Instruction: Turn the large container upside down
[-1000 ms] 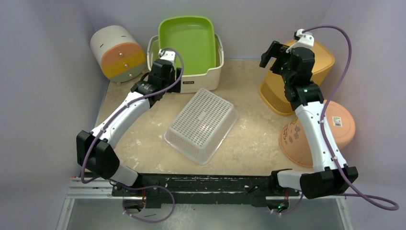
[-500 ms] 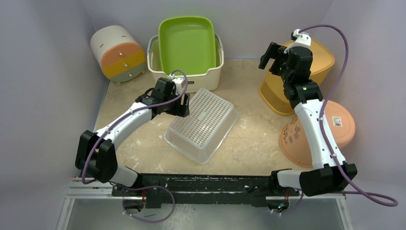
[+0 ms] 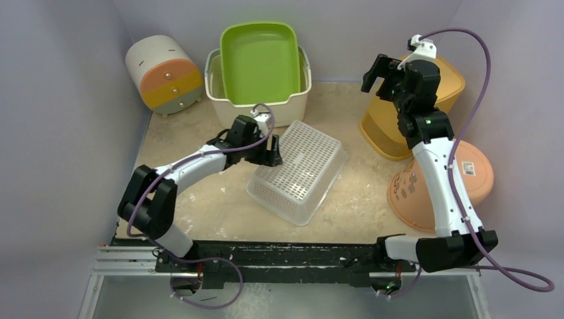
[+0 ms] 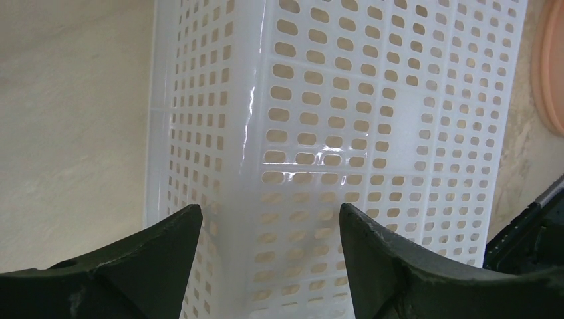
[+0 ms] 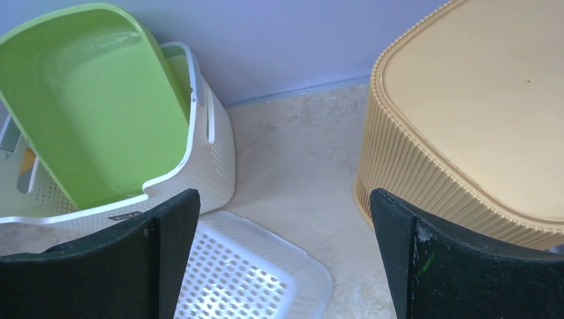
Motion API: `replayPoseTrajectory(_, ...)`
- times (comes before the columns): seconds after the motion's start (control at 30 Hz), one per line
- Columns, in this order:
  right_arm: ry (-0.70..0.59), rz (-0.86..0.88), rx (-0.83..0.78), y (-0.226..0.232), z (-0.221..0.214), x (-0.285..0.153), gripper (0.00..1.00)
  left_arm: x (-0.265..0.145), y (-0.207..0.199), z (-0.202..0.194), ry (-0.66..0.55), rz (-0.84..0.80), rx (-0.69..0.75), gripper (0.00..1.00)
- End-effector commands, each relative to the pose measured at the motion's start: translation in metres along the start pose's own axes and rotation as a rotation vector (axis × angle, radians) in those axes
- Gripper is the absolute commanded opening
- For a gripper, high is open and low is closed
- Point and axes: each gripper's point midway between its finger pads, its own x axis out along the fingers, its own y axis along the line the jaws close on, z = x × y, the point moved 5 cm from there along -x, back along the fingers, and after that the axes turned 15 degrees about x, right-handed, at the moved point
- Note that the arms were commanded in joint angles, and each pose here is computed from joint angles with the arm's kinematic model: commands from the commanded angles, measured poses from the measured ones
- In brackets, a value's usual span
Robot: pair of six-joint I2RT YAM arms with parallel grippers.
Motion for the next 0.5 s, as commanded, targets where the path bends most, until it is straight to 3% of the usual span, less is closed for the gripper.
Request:
replayPoseTrajectory(0.0, -0.076, 0.014, -0.007, 0.006, 0.024, -0.012, 1.0, 0.035, -0.053, 0.023, -0.041, -0.107, 0.033, 0.72)
replayPoseTrajectory(0.47, -0.097, -0.032, -0.036, -0.006, 0.023, -0.019, 1.0, 0.098, -0.112, 0.065, -0.066, -0.211, 0.063, 0.74)
